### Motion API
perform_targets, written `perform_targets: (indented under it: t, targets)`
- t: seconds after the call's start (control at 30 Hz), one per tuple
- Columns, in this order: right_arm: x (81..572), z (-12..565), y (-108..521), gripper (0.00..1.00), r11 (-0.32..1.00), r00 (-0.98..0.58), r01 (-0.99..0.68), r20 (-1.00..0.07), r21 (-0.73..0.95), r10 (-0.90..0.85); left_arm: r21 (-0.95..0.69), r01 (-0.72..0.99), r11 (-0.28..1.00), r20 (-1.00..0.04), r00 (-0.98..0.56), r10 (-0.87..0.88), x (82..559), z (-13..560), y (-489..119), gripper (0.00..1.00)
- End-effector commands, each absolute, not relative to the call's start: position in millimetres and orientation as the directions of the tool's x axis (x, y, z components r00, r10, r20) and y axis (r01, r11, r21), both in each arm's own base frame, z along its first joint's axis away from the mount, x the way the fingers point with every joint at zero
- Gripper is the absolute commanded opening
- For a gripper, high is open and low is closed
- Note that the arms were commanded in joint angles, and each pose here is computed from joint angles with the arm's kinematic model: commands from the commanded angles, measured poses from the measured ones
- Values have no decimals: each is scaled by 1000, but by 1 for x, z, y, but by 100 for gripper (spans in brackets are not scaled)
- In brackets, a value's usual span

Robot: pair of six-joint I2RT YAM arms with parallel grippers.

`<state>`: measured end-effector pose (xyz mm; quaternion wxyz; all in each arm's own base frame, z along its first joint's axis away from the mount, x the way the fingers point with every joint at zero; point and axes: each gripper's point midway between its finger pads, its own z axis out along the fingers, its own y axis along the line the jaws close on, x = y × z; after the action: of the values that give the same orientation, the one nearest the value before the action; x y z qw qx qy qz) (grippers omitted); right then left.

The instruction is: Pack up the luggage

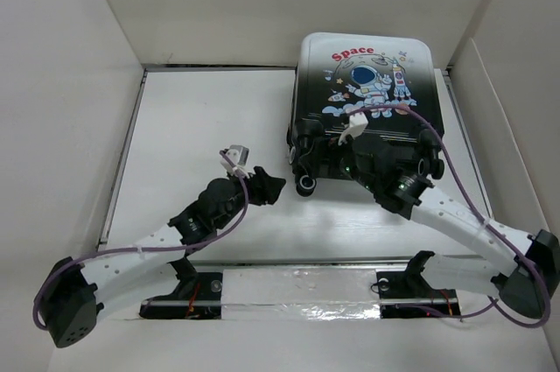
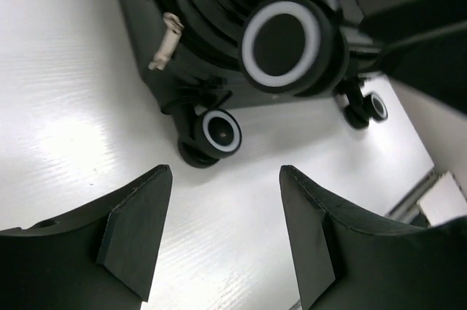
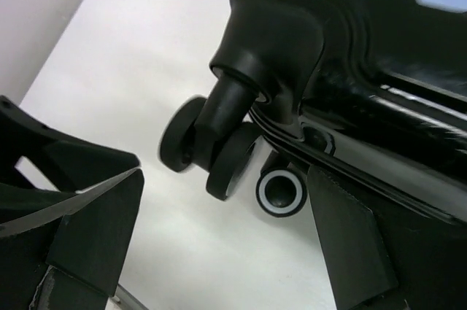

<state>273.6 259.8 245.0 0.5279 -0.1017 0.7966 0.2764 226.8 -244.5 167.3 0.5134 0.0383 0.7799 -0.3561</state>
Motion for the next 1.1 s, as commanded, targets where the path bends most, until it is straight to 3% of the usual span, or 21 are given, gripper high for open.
perform_targets:
  t: [0.0,0.33,0.5,0.53,0.6,0.63,0.67,0.73,0.87,1.07]
  targets:
    - [278,265,284,100,765,-410,-489,-884,419,222,-553,317,771,-809,-427,-405,238,168,-218,58]
    - [316,241,314,100,796,-429,-417,-867,440,254,-606,333,723,-788,-372,-490,291,197,-226,55]
    - [333,237,324,100,793,-430,-381,-851,474,302,-626,358,692,-773,-399,-493,285,191,-232,51]
    - [338,235,319,96,808,-412,-352,-853,473,321,-630,360,689,-772,-394,-499,284,193,-231,51]
    - [342,229,315,77,813,-398,-324,-849,484,348,-631,347,693,-769,-393,-504,283,190,-228,50]
    - [344,228,309,56,822,-380,-296,-850,486,366,-633,343,694,-768,-396,-504,283,188,-227,50]
    - [343,231,306,18,817,-367,-291,-847,498,385,-632,340,696,-767,-399,-502,282,187,-227,50]
    - [338,226,297,0,825,-348,-274,-851,494,393,-627,336,703,-770,-405,-493,282,182,-227,50]
    - [312,221,272,0,849,-333,-280,-875,448,351,-603,352,716,-786,-416,-457,282,178,-230,51]
    - [253,211,213,0,863,-357,-318,-893,392,274,-516,556,652,-846,-447,-290,250,175,-275,46]
